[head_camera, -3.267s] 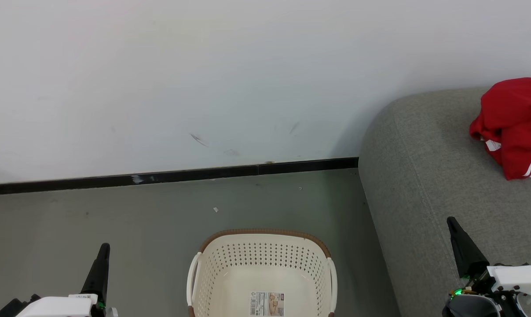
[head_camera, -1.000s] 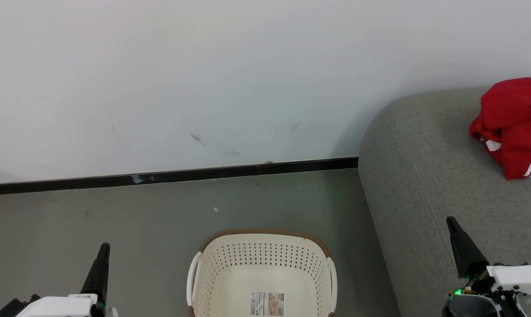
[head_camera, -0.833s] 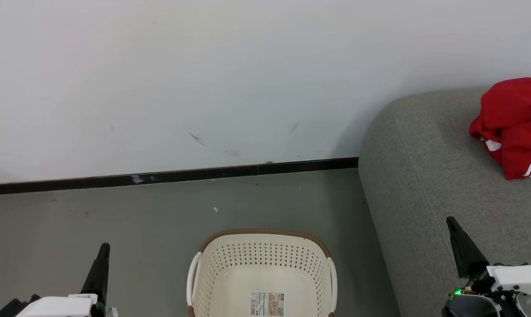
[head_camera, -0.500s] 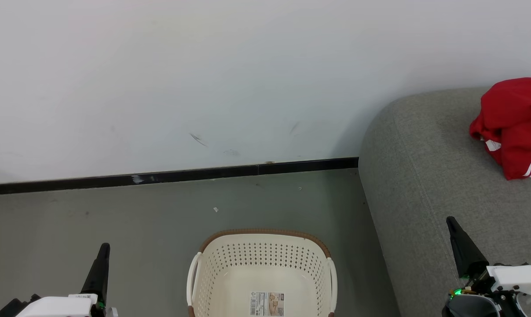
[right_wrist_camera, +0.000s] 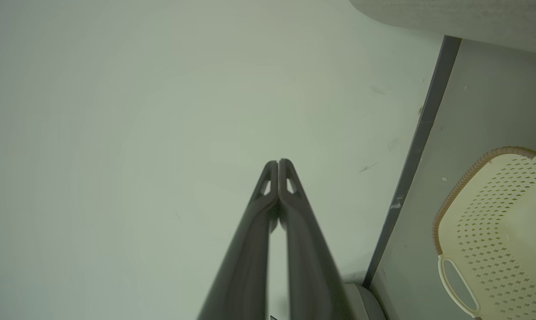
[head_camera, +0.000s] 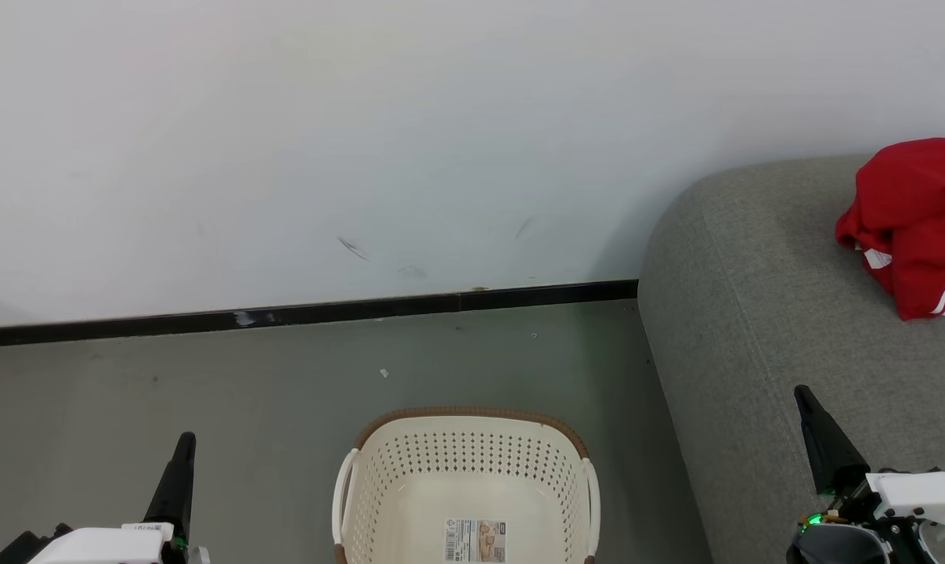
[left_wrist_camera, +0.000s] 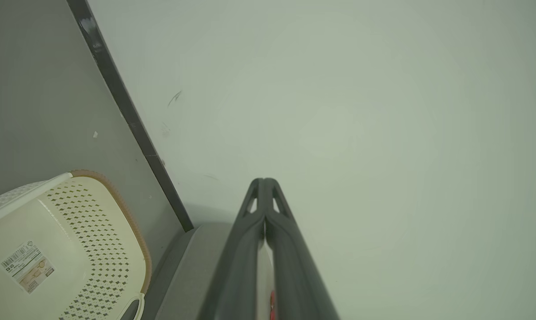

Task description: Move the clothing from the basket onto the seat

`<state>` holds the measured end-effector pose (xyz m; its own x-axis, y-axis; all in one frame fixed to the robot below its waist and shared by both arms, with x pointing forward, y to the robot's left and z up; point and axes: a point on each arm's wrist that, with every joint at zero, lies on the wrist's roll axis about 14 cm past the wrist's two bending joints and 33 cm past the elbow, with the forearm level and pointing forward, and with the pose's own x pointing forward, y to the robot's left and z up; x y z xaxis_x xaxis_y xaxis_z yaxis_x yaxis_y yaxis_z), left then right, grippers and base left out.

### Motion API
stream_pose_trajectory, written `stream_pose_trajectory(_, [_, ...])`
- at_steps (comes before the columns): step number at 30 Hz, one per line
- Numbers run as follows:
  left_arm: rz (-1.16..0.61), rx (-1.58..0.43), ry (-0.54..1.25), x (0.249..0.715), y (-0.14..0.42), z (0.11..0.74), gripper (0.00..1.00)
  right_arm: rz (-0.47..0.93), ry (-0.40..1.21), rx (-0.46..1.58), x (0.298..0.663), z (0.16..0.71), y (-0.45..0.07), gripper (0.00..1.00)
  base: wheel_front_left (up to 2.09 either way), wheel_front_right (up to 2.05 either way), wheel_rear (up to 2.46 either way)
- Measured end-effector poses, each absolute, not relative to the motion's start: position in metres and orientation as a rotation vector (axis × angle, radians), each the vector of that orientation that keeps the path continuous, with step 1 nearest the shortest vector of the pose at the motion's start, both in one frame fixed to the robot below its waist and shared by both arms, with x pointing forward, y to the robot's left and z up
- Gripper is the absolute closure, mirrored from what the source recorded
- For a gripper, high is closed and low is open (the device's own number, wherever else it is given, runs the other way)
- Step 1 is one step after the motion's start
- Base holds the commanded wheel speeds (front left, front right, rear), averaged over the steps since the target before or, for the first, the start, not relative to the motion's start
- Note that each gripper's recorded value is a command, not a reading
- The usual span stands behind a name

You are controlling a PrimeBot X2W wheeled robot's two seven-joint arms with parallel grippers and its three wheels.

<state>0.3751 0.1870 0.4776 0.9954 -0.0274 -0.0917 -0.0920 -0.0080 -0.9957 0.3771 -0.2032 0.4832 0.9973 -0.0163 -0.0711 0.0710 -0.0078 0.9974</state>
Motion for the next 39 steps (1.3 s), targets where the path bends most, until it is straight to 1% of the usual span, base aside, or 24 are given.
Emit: stream_pose_trajectory(39, [0.051, -1.579, 0.094, 0.3751, 0.1869, 0.4776, 1.0, -0.069, 0.043, 1.577, 0.3771, 0.4831, -0.2032, 1.0, 0.0, 0.0, 0.0])
